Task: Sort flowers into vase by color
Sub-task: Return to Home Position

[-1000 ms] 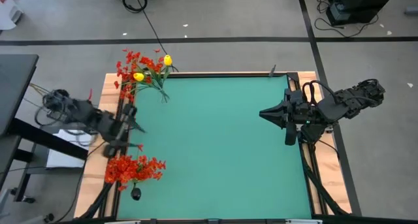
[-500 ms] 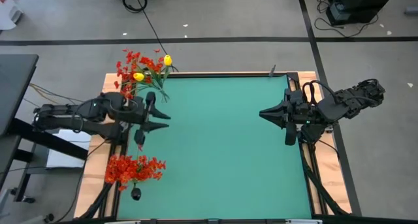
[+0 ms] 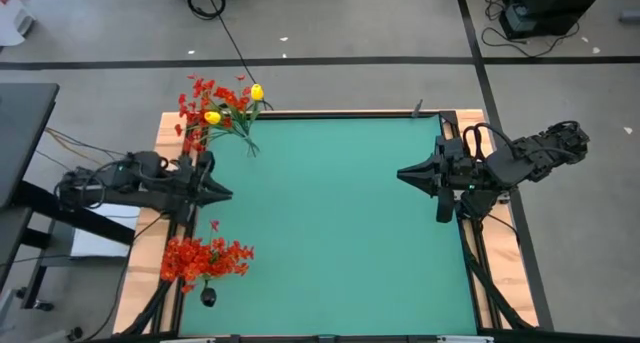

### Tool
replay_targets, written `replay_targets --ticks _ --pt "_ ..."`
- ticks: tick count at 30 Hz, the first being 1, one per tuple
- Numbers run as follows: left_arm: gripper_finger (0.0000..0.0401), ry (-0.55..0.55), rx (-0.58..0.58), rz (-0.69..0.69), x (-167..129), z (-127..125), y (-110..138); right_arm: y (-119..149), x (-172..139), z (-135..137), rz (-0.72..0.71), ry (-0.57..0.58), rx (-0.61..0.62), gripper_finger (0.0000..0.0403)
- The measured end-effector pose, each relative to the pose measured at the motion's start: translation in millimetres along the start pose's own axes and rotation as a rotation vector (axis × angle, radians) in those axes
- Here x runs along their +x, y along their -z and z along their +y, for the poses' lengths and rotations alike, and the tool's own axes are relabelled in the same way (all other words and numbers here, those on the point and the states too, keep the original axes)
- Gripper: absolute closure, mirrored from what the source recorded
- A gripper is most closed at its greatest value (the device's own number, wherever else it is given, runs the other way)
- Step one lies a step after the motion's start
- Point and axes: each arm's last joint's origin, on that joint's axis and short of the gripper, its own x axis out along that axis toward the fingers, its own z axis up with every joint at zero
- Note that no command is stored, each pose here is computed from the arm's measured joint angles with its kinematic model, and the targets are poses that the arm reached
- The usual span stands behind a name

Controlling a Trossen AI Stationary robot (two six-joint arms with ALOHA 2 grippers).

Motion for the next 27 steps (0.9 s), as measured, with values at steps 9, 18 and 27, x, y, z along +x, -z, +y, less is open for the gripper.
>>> replay_targets --ticks 9,18,27 --pt "0.0361 -0.038 0.042 -0.202 7 7 54 0 0 0 0.0 0.0 0.0 0.0361" --pt "0.0361 -0.021 0.056 -0.306 17 11 87 0 0 0 -0.001 0.0 0.001 0.0361" --pt "0.0361 -0.021 0.042 -0.256 22 13 101 0 0 0 -0.002 -0.001 0.001 0.0361"
